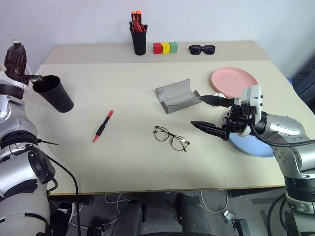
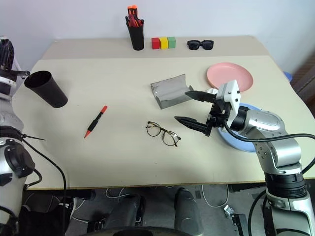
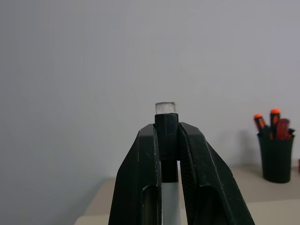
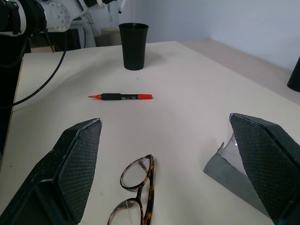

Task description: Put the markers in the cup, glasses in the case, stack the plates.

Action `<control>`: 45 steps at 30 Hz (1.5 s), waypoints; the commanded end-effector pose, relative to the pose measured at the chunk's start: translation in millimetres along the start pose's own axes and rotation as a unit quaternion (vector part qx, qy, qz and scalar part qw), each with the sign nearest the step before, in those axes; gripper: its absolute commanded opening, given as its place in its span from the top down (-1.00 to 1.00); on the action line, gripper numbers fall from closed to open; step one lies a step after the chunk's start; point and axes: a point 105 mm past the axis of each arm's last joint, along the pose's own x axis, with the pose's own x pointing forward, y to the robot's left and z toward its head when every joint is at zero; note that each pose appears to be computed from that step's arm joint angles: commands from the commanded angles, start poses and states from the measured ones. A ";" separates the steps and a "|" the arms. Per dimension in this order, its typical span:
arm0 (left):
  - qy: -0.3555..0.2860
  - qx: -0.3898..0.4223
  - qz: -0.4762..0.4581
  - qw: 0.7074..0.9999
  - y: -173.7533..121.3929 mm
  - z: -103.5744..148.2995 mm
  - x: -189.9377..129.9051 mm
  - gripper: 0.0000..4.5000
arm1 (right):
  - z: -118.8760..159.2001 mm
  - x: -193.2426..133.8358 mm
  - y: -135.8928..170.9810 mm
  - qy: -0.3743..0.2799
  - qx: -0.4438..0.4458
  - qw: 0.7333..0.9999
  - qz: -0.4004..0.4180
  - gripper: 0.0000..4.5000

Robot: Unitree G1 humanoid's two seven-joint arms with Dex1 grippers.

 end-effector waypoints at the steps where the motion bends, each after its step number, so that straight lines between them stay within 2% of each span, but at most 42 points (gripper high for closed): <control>1: -0.017 0.017 0.006 1.000 1.6 11.5 6.4 0.98 | 16.0 -2.0 2.8 -0.014 -0.028 0.999 0.001 -1.00; 20: 0.029 -0.012 0.007 0.999 -14.9 -10.2 13.4 0.98 | 18.7 -5.5 1.2 -0.009 -0.036 0.999 -0.008 -1.00; 21: 0.028 -0.014 0.008 0.999 -14.6 -10.0 13.3 0.54 | 18.7 -5.9 1.0 -0.009 -0.036 0.999 -0.010 -1.00; 24: 0.022 -0.008 0.018 1.000 -10.2 -6.7 13.1 -0.07 | 18.5 -6.9 1.2 -0.007 -0.036 0.999 -0.012 -1.00; 28: 0.006 -0.006 0.011 1.000 -10.7 1.3 15.6 -0.99 | 18.6 -6.7 0.3 -0.008 -0.037 0.999 -0.014 -1.00; 32: 0.000 -0.041 -0.022 0.999 -23.0 3.0 21.1 -0.99 | 18.5 -6.4 0.1 -0.009 -0.038 0.999 -0.015 -1.00; 34: 0.026 -0.081 -0.077 0.993 -44.9 -5.0 25.2 -0.99 | 18.3 -7.0 -0.6 -0.007 -0.039 0.999 -0.018 -1.00; 36: 0.062 -0.118 -0.158 0.978 -73.7 -10.9 22.2 -0.99 | 18.1 -8.1 -1.1 -0.008 -0.038 0.999 -0.021 -1.00; 38: 0.156 -0.150 -0.253 0.943 -107.8 -17.4 2.0 -0.99 | 16.6 -8.9 -2.2 -0.007 -0.038 0.999 -0.023 -1.00; 39: 0.198 -0.142 -0.283 0.928 -120.1 -20.1 -11.3 -0.99 | 16.1 -9.0 -2.8 -0.007 -0.037 0.999 -0.024 -1.00; 40: 0.209 -0.125 -0.309 0.919 -129.8 -16.9 -21.0 -0.99 | 15.5 -8.5 -3.4 -0.007 -0.037 0.999 -0.024 -1.00; 41: 0.233 -0.148 -0.308 0.910 -136.1 -14.1 -27.5 -0.99 | 15.1 -7.8 -4.1 -0.008 -0.037 0.999 -0.024 -1.00; 43: 0.259 -0.135 -0.340 0.894 -151.0 -8.4 -41.9 -0.99 | 14.3 -6.2 -5.7 -0.010 -0.036 0.999 -0.023 -1.00; 45: 0.306 -0.124 -0.311 0.891 -154.1 -19.6 -48.8 -0.99 | 13.4 -4.0 -6.5 -0.012 -0.037 0.999 -0.022 -1.00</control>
